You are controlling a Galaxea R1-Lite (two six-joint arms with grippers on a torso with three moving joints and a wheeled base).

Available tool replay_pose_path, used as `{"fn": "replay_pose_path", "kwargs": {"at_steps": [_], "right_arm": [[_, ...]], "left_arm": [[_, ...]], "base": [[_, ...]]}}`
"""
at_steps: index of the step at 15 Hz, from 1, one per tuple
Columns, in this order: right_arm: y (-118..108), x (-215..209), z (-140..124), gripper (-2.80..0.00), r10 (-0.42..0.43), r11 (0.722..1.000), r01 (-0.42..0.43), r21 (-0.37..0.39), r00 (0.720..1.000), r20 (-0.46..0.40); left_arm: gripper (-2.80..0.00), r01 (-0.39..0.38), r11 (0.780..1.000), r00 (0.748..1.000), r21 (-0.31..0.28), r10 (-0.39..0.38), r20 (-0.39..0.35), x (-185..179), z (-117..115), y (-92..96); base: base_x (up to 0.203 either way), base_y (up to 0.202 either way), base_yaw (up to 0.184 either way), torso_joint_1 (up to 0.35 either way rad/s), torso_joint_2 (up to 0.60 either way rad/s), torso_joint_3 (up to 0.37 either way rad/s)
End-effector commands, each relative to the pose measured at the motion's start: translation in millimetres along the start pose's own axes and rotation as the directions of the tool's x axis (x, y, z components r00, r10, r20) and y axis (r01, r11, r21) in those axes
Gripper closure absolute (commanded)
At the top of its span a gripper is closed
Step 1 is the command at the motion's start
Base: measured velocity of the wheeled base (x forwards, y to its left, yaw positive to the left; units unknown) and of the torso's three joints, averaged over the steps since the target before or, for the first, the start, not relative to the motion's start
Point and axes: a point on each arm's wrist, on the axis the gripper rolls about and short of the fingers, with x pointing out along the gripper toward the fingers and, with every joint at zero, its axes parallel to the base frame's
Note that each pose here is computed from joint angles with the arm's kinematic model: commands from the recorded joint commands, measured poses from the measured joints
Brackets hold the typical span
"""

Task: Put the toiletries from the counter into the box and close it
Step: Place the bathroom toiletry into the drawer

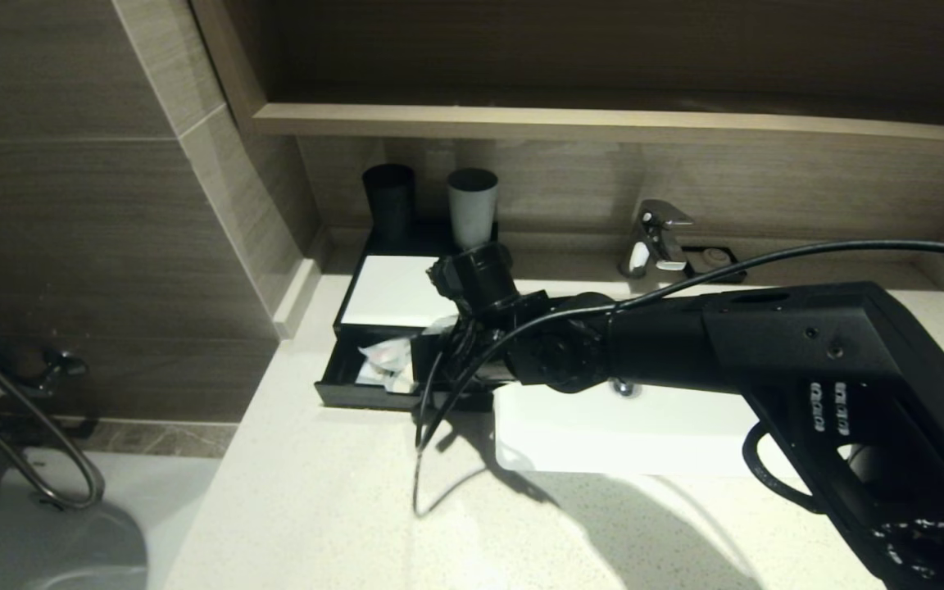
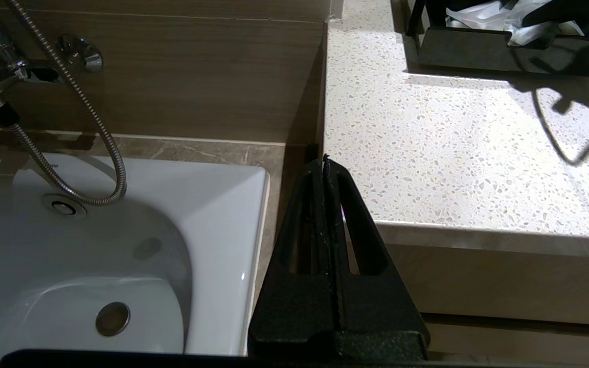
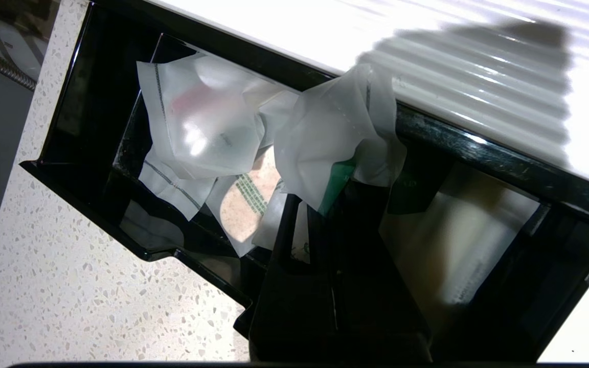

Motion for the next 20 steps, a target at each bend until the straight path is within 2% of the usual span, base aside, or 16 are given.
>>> {"fn": "replay_pose_path", "kwargs": {"at_steps": [1, 2, 7, 15, 20], "right_arm": [[1, -2, 1, 0.0, 0.0, 1.0, 0.0, 0.001, 1.0, 0.003], [1, -3, 2, -2.8, 0.0, 1.0, 0.0, 0.001, 1.0, 0.003], [2, -5, 3, -2.8, 0.004, 1.0, -0.004, 0.001, 1.0, 0.008], [7, -43, 28, -2.8, 0.022, 1.0, -0.023, 0.013, 0.998, 0.064], [7, -48, 30, -2.8, 0.008, 1.0, -0.009, 0.018, 0.997, 0.075]], "left_arm": [[0.0, -0.001, 1.0, 1.0, 0.0, 0.001, -0.001, 0, 0, 0.0], [0.0, -0.001, 1.0, 1.0, 0.0, 0.001, 0.0, 0, 0, 0.0], [0.0, -0.001, 1.0, 1.0, 0.0, 0.001, 0.0, 0, 0, 0.0], [0.0, -0.001, 1.0, 1.0, 0.0, 0.001, 0.0, 0, 0, 0.0], [0.0, -0.001, 1.0, 1.0, 0.0, 0.001, -0.001, 0, 0, 0.0]], "base": [[0.0, 0.0, 0.0, 0.0, 0.0, 0.0], [0.0, 0.0, 0.0, 0.0, 0.0, 0.0], [0.0, 0.0, 0.0, 0.0, 0.0, 0.0], [0.0, 0.0, 0.0, 0.0, 0.0, 0.0], [0.0, 0.0, 0.0, 0.0, 0.0, 0.0]]}}
